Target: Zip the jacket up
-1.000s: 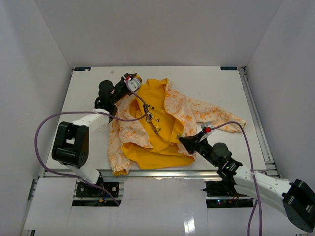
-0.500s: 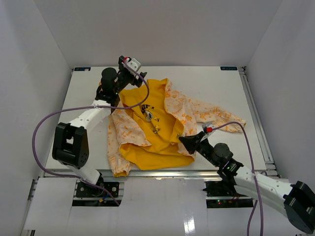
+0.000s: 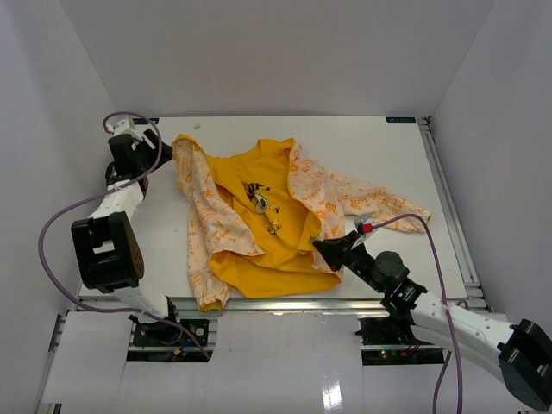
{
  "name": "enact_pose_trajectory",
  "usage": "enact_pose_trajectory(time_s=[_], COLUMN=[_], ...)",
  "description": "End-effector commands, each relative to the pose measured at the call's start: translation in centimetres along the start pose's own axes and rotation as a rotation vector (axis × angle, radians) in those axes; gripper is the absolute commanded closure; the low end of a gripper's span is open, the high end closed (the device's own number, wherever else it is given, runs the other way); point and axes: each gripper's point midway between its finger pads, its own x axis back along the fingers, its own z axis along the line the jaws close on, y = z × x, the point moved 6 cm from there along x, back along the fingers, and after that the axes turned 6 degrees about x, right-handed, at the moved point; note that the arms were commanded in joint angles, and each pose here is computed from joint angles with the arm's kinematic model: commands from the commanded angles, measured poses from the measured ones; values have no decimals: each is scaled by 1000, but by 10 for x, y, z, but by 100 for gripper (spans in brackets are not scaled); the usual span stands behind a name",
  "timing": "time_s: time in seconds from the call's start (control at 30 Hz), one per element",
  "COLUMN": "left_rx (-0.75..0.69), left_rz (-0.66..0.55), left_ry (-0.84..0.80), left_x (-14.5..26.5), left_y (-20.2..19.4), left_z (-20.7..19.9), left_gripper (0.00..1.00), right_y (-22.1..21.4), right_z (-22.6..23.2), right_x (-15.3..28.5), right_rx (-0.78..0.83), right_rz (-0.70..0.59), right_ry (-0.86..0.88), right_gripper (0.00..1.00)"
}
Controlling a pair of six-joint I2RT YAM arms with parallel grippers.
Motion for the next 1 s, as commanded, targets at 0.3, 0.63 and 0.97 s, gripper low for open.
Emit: enact_pose_trajectory(time_s=[0.3,0.63,0.97], left_rx=[183,-63,-374], left_rz=[3,-152,-176], left_ry=[-129,-289,-582], left_x=[-29,-68,-52], left_y=[-44,-3,11], left_z=[23,12,-47], left_gripper=[19,59,100], right_y=[2,-4,-1], right_z=[0,-5,-2], right_x=[-1,-4,-10], right_rx=[3,22,25], right_rz=[-27,2,9], right_ry=[6,-23,-5], right_gripper=[91,91,91])
